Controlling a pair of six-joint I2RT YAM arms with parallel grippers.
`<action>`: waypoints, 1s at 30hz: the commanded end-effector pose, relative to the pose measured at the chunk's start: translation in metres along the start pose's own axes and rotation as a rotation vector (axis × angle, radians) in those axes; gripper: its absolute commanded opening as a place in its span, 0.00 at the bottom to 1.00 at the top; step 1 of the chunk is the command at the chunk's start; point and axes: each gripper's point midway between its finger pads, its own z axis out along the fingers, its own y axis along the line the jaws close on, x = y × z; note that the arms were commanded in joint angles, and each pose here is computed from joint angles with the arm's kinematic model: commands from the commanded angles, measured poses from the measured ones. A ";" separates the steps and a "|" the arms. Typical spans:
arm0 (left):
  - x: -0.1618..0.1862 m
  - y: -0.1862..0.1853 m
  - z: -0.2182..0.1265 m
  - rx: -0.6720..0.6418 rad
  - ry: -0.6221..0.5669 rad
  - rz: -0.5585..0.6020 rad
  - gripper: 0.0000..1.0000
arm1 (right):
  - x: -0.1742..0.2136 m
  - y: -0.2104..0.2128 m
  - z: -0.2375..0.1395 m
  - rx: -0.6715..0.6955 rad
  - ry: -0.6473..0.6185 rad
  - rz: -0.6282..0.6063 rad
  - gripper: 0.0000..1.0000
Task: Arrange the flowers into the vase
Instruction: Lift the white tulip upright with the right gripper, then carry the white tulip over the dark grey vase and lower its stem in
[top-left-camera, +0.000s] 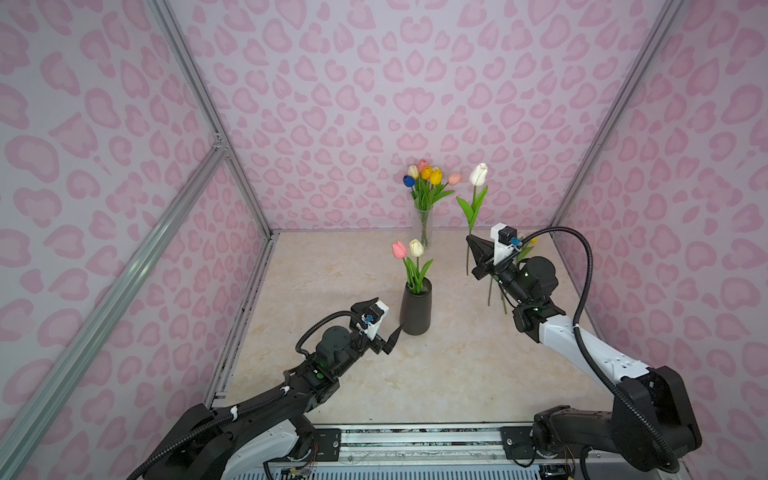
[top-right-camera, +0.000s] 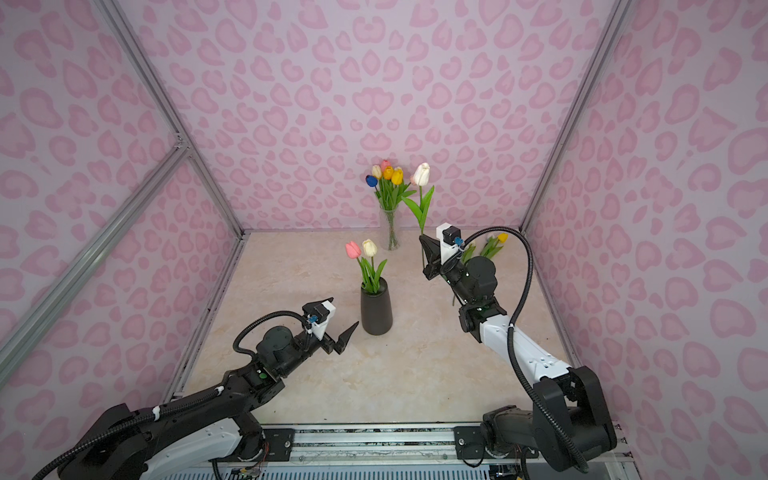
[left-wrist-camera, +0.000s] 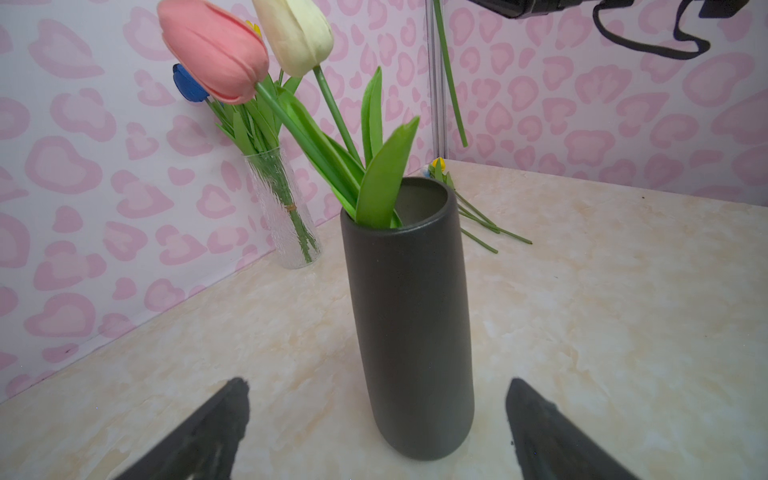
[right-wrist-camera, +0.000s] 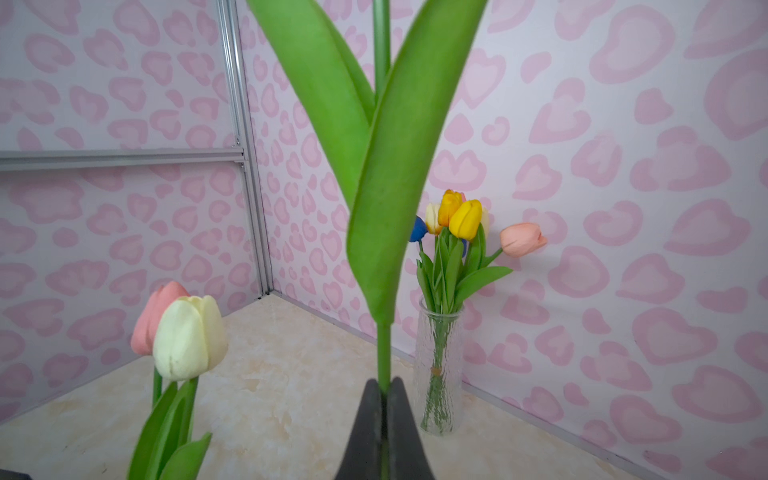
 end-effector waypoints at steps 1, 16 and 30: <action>-0.009 0.002 0.001 -0.005 -0.030 -0.004 0.97 | -0.029 0.024 -0.007 -0.075 -0.143 -0.001 0.00; -0.009 0.002 0.001 -0.008 -0.030 -0.004 0.97 | -0.027 0.082 0.006 -0.211 -0.301 0.177 0.00; -0.009 0.003 0.001 -0.011 -0.031 -0.002 0.97 | -0.030 0.094 0.007 -0.230 -0.271 0.180 0.00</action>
